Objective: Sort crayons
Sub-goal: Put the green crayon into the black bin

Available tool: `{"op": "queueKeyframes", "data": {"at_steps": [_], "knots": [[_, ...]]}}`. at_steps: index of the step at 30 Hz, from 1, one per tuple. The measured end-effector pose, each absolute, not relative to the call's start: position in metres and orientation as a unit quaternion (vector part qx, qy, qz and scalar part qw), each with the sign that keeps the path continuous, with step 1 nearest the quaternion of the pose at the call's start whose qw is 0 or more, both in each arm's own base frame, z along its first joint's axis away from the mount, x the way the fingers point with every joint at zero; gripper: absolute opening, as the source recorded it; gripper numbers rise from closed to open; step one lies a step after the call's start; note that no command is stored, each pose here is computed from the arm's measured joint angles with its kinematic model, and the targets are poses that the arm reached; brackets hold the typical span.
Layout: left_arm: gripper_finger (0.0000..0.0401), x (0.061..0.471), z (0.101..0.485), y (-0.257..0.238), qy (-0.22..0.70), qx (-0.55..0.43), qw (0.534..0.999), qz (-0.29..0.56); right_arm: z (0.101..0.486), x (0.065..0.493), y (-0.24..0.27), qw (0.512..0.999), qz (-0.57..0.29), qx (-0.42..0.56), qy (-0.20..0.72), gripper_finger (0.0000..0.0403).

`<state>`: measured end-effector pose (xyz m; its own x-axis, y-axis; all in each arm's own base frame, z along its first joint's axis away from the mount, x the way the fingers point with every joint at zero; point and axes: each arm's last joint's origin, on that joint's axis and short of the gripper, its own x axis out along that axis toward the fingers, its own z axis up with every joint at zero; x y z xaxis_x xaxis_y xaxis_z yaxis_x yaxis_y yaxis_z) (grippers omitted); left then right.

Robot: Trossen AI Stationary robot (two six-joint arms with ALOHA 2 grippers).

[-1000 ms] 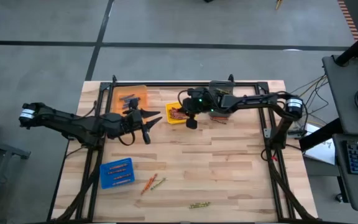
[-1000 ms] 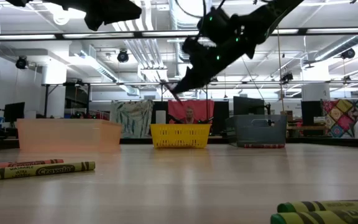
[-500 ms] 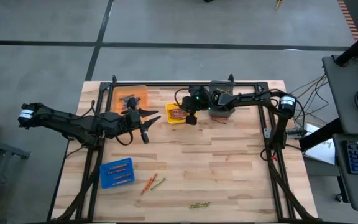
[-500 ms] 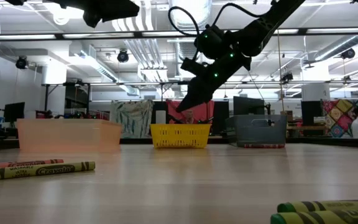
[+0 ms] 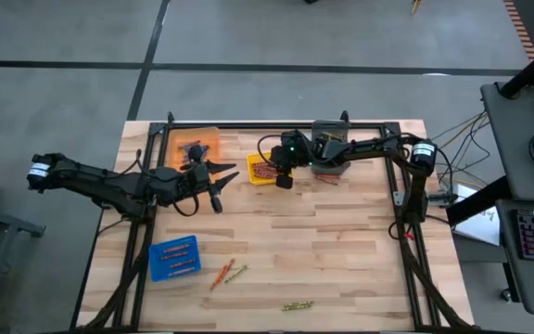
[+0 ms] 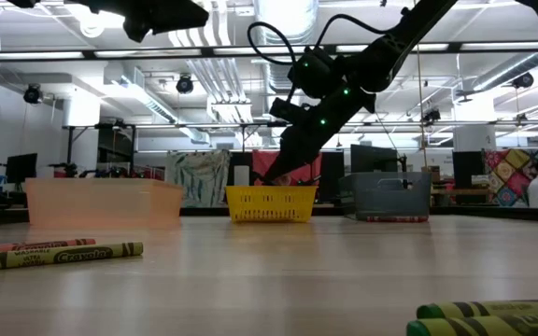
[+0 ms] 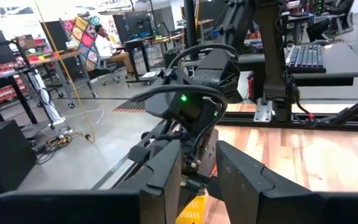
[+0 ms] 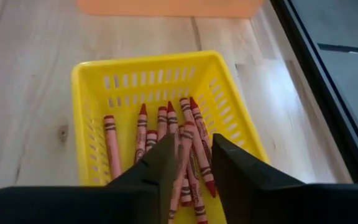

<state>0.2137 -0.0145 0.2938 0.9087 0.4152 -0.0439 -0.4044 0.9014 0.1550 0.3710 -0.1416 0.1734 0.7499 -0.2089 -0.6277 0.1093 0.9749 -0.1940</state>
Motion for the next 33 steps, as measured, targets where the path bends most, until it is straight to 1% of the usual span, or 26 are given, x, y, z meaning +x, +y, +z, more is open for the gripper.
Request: {"op": "queueKeyframes", "data": {"at_steps": [5,9,12,17,20,27,33], "knots": [[0.0084,0.214,0.292,-0.015,0.043,0.05,0.976,0.21,0.181,0.37,-0.141,0.936,-0.088,-0.071,0.335,0.0115],[0.0084,0.213,0.285,-0.015,0.066,0.017,0.975,0.211,0.196,0.368,-0.136,0.943,-0.095,-0.057,0.314,0.0118],[0.0084,0.213,0.279,-0.015,0.085,-0.012,0.973,0.213,0.208,0.365,-0.132,0.949,-0.104,-0.027,0.298,0.0118],[0.0084,0.216,0.268,-0.017,0.118,-0.054,0.97,0.207,0.227,0.356,-0.121,0.949,-0.1,0.0,0.299,0.011],[0.0084,0.22,0.261,-0.023,0.137,-0.07,0.971,0.186,0.235,0.353,-0.107,0.949,-0.083,-0.003,0.305,0.0103],[0.0084,0.226,0.249,-0.037,0.162,-0.1,0.967,0.168,0.246,0.345,-0.076,0.951,-0.044,-0.02,0.306,0.0088],[0.0084,0.238,0.251,-0.051,0.165,-0.123,0.966,0.158,0.256,0.334,-0.056,0.956,-0.022,-0.03,0.291,0.0079]]}}
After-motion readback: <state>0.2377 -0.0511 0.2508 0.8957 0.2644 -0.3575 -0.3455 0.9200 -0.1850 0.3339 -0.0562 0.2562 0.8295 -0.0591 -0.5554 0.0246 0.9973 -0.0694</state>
